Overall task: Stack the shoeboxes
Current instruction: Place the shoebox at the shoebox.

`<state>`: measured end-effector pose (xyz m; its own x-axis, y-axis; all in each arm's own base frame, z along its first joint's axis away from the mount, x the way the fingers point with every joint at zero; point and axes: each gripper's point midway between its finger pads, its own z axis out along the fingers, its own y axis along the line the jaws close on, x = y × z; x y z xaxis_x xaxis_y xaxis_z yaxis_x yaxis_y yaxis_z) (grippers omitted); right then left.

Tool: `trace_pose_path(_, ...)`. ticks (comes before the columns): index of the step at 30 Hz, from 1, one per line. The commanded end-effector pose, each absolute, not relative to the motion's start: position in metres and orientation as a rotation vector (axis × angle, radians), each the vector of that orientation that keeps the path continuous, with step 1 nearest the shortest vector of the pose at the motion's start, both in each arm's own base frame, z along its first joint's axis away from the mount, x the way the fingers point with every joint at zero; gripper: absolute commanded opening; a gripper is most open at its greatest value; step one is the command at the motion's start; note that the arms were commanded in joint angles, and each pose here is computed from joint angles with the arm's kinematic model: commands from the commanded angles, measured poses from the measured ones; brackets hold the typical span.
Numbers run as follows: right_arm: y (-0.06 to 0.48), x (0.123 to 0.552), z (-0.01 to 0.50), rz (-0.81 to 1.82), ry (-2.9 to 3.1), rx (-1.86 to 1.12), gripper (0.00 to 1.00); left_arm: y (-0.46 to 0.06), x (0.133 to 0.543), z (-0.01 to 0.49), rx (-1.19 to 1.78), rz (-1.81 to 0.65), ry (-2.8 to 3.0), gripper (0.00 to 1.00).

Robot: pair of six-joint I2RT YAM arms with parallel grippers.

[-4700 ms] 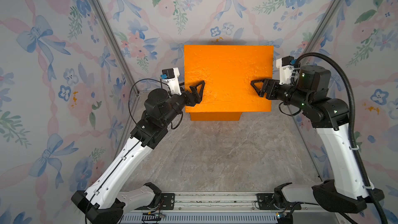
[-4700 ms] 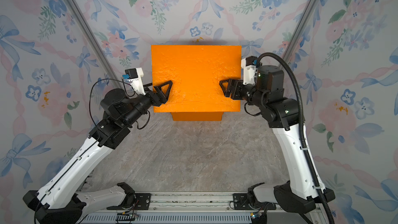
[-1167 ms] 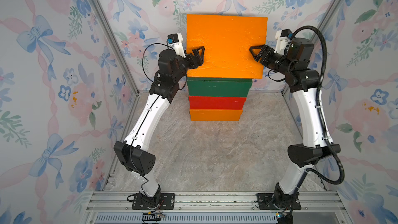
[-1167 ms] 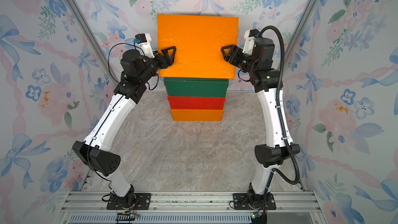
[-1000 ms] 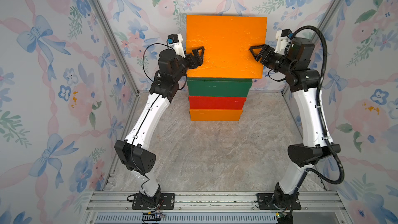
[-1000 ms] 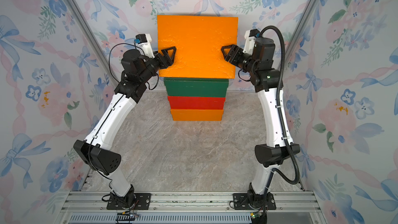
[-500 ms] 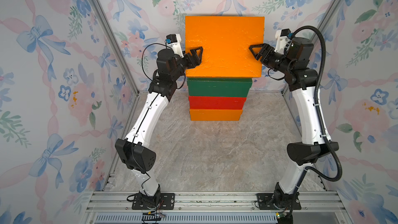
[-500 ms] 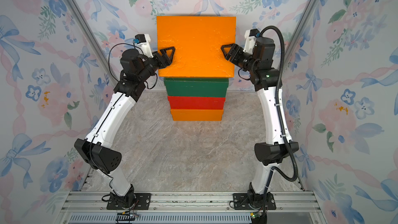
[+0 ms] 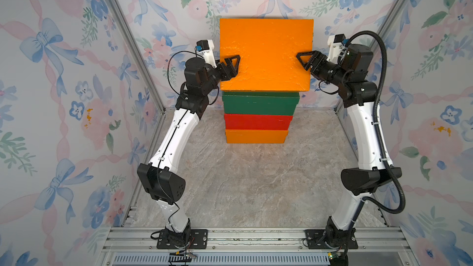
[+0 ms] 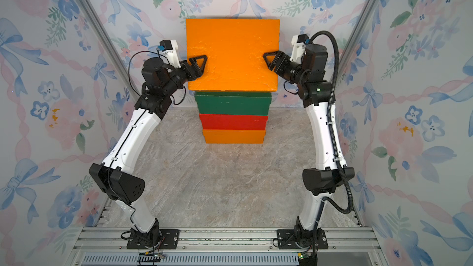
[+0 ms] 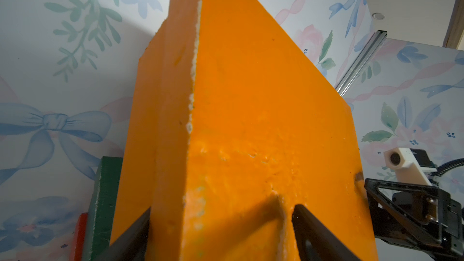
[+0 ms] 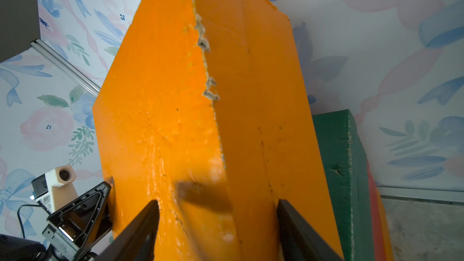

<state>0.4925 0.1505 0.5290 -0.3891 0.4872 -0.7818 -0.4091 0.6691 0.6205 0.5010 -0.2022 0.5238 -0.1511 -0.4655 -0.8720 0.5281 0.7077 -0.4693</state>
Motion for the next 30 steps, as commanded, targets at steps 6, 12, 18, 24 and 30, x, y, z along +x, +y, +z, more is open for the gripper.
trace_pose_path(6,0.176,0.489,0.523,1.107,1.737,-0.032,0.73,-0.236,0.49,0.519,0.193,-1.006,1.504,0.83)
trace_pose_path(12,0.172,0.495,0.517,1.106,1.746,-0.013,0.74,-0.232,0.492,0.517,0.187,-1.002,1.506,0.84)
trace_pose_path(18,0.164,0.502,0.514,1.106,1.746,0.013,0.74,-0.229,0.494,0.517,0.181,-0.995,1.507,0.84)
trace_pose_path(24,0.158,0.508,0.513,1.119,1.743,0.033,0.74,-0.224,0.497,0.516,0.173,-0.99,1.508,0.85)
trace_pose_path(30,0.157,0.51,0.512,1.121,1.74,0.035,0.74,-0.218,0.499,0.518,0.162,-0.981,1.504,0.85)
